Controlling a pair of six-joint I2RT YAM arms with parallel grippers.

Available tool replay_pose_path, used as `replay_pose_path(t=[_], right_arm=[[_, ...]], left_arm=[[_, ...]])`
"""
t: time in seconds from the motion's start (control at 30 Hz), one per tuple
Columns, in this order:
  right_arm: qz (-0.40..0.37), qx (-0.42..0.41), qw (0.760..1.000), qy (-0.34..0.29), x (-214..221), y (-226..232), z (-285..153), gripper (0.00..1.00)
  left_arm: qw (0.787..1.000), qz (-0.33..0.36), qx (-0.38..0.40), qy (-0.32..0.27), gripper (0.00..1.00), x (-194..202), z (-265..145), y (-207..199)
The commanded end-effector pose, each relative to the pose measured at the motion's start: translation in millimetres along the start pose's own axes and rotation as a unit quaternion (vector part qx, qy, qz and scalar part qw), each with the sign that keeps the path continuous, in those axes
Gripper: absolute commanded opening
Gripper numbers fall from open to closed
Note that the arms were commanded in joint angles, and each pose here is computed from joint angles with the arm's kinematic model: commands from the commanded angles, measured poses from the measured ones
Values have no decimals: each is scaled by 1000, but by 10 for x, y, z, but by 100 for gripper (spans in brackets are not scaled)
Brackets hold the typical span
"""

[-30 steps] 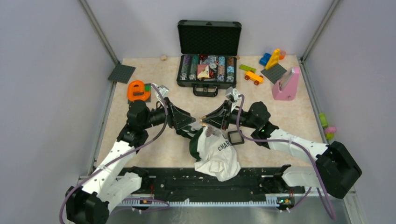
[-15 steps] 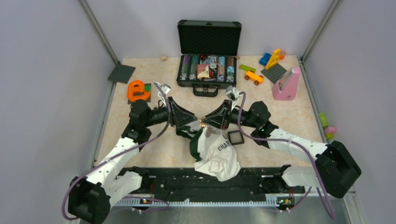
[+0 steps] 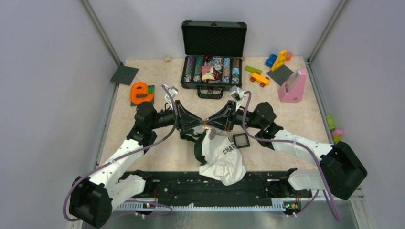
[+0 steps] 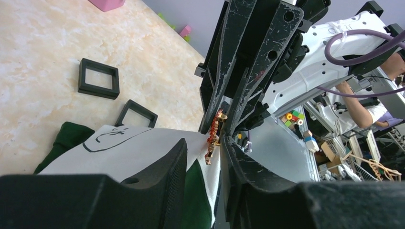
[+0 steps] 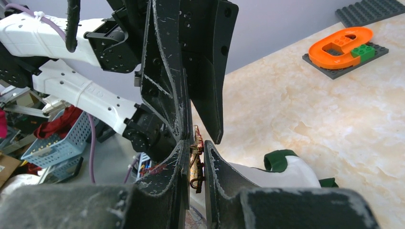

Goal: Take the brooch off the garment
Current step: Remove the brooch from the clothes.

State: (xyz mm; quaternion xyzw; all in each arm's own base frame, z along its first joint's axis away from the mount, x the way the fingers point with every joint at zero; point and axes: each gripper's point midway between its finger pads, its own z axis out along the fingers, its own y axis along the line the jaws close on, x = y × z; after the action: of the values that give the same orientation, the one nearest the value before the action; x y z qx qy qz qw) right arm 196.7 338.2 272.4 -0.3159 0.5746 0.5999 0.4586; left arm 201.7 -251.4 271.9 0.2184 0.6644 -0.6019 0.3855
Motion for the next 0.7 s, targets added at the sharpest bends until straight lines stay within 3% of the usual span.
replay_pose_path(t=[0.0,0.23,0.43,0.47,0.67], right_arm=[[-31,-33,998,-37,-320,146,69,0],[-27,-34,999,-32,-277,130,72,0],[-22,-37,999,-30,-245,118,81,0],[-23,-39,999,-30,-248,124,82,0],[-23,-35,999,-32,-244,124,46,30]], left_arm=[[999,26,22,-5,34,-75,28,-96],[999,22,28,-2,22,-85,60,-106],[999,20,38,-2,0,-90,74,-138],[999,20,37,-2,0,-88,73,-136],[999,26,22,0,0,-73,56,-100]])
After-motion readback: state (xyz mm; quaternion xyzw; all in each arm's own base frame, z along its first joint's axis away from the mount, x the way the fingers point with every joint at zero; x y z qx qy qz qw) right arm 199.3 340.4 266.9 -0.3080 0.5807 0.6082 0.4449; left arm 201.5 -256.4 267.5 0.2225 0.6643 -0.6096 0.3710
